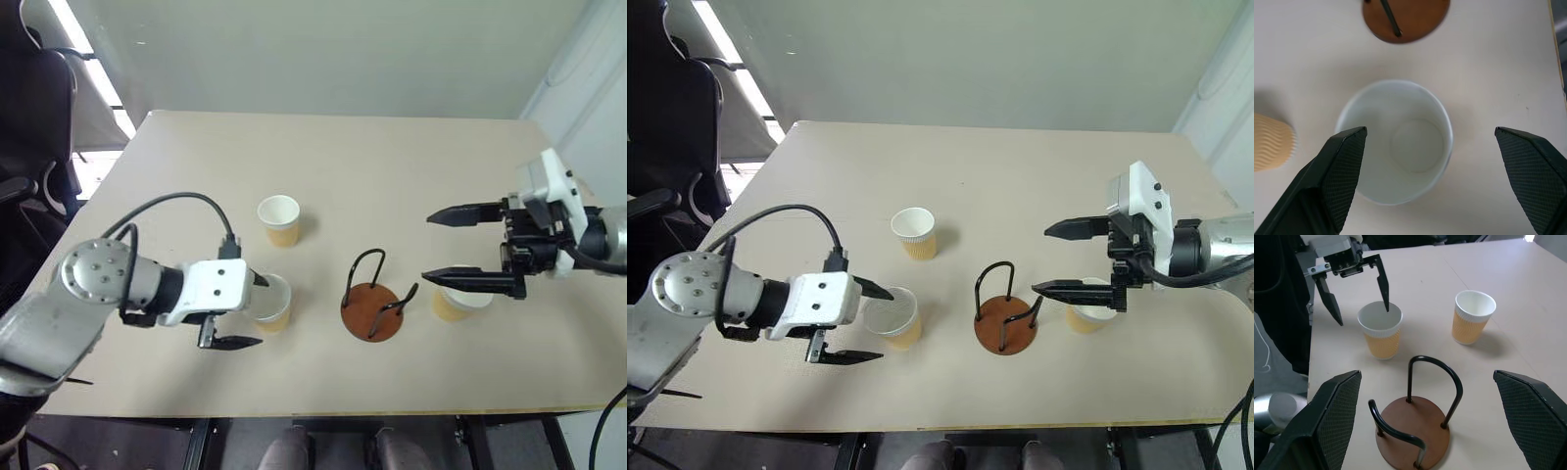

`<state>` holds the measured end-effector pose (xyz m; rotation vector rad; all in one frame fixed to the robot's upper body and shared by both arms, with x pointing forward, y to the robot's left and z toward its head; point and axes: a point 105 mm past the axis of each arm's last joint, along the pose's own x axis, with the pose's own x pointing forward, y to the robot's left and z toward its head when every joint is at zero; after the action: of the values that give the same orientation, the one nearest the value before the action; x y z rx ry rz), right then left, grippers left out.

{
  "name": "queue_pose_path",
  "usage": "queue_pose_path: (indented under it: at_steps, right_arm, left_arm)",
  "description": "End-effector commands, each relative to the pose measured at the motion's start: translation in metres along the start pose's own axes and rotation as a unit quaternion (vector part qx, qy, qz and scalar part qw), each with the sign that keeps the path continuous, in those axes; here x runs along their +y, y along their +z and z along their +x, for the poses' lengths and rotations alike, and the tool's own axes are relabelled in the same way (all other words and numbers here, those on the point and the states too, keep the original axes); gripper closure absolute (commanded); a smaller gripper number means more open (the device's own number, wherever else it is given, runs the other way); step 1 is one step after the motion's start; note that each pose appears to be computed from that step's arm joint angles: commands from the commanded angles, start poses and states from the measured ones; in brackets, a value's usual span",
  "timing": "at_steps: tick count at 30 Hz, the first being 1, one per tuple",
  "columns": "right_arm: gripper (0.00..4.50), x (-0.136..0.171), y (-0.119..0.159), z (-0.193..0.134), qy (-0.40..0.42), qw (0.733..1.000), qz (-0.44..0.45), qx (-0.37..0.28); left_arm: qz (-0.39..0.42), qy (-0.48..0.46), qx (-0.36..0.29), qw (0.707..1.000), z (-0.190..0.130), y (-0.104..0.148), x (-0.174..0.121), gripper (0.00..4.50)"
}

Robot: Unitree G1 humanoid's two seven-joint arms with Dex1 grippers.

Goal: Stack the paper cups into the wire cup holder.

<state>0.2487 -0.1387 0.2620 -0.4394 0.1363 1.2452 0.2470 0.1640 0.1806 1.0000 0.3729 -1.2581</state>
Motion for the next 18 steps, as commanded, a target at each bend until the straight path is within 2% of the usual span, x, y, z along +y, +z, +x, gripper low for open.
queue_pose_path:
  at_steps: [1,16,18]
  right_arm:
    - [0.07,0.000,0.004,-0.003,-0.011,1.000,-0.021,0.006]
    - [0.07,0.000,-0.001,-0.003,-0.020,1.000,-0.020,0.008]
    - [0.00,0.003,0.003,-0.002,-0.006,1.000,-0.016,-0.008]
  left_arm:
    - [0.021,0.008,0.001,1.000,0.002,0.004,0.004,0.00]
    - [0.009,-0.028,0.005,1.000,0.022,-0.002,0.002,0.00]
    - [0.007,-0.035,0.006,0.999,0.025,-0.004,0.001,0.36]
